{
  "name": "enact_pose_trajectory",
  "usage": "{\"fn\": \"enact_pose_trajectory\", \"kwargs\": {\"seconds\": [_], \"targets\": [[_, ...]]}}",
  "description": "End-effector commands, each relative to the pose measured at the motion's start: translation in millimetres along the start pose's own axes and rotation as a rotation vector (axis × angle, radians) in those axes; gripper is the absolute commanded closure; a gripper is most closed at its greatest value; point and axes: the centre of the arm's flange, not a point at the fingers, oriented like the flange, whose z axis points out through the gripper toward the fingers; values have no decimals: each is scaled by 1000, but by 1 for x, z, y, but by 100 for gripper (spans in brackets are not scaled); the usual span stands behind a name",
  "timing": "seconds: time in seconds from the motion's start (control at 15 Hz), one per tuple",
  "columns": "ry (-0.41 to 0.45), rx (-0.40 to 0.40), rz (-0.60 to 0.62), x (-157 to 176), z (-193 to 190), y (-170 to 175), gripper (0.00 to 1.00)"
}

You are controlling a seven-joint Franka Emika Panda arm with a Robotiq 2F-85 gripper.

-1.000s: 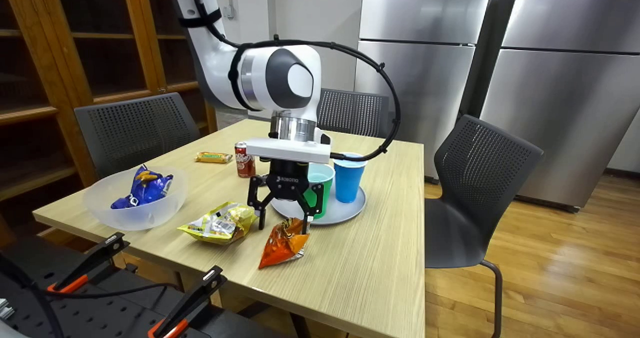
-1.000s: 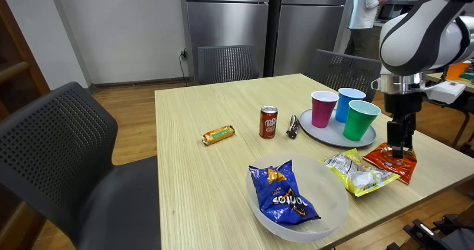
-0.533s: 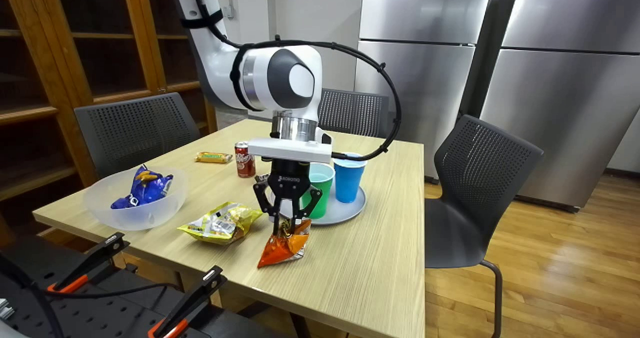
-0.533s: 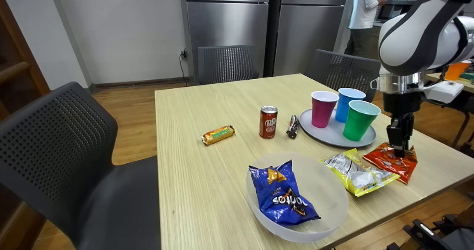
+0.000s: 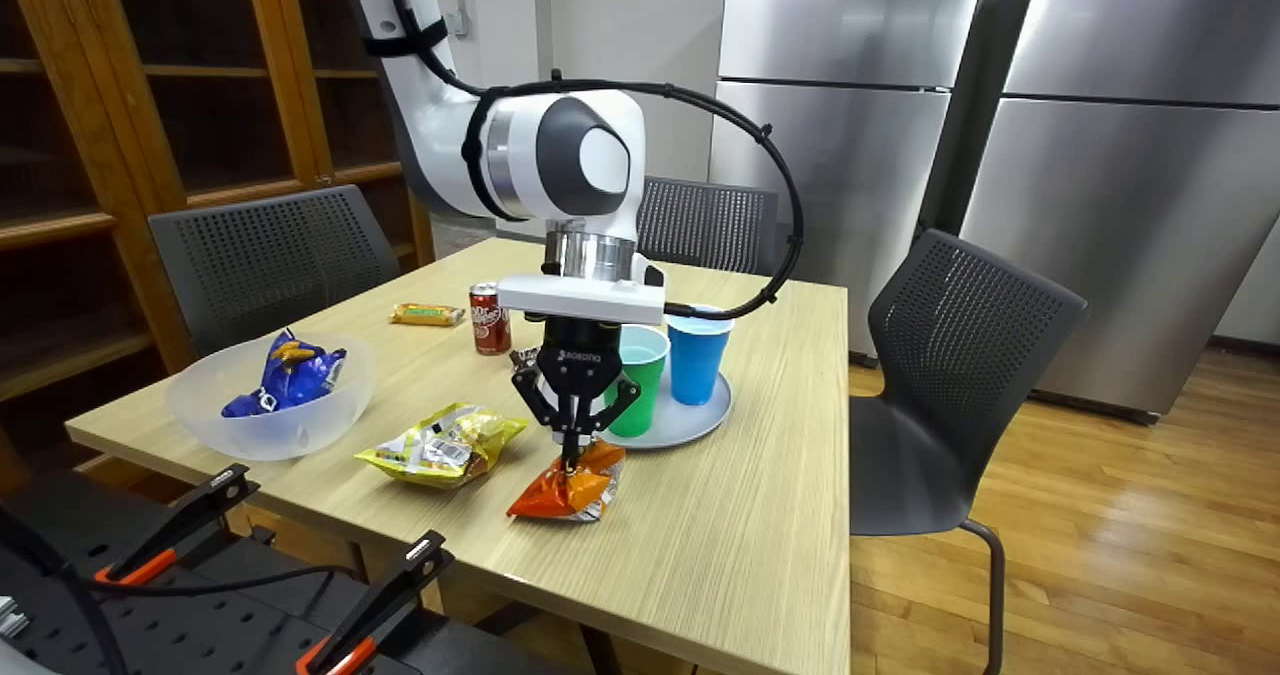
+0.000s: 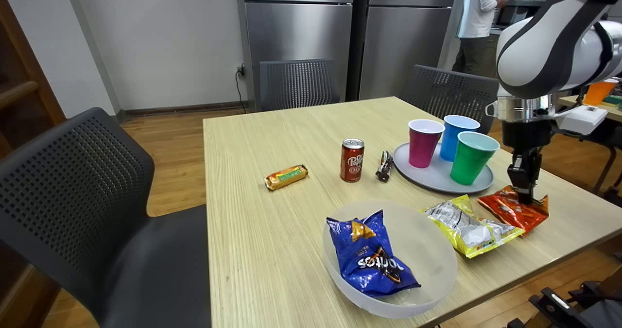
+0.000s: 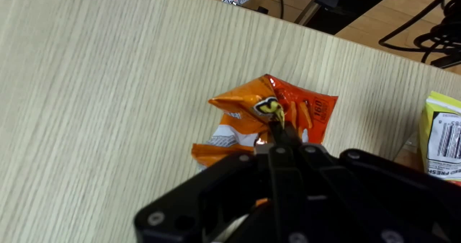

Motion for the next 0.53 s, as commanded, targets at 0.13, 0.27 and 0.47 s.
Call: {"fn": "enact_pose_trajectory", "kwargs": {"seconds": [0.13, 0.27, 0.47], "targets": [[2, 1, -4, -5, -15, -4, 100], [13, -6, -10, -7, -20, -8, 100], [35, -20, -20, -11, -32, -17, 100]]}}
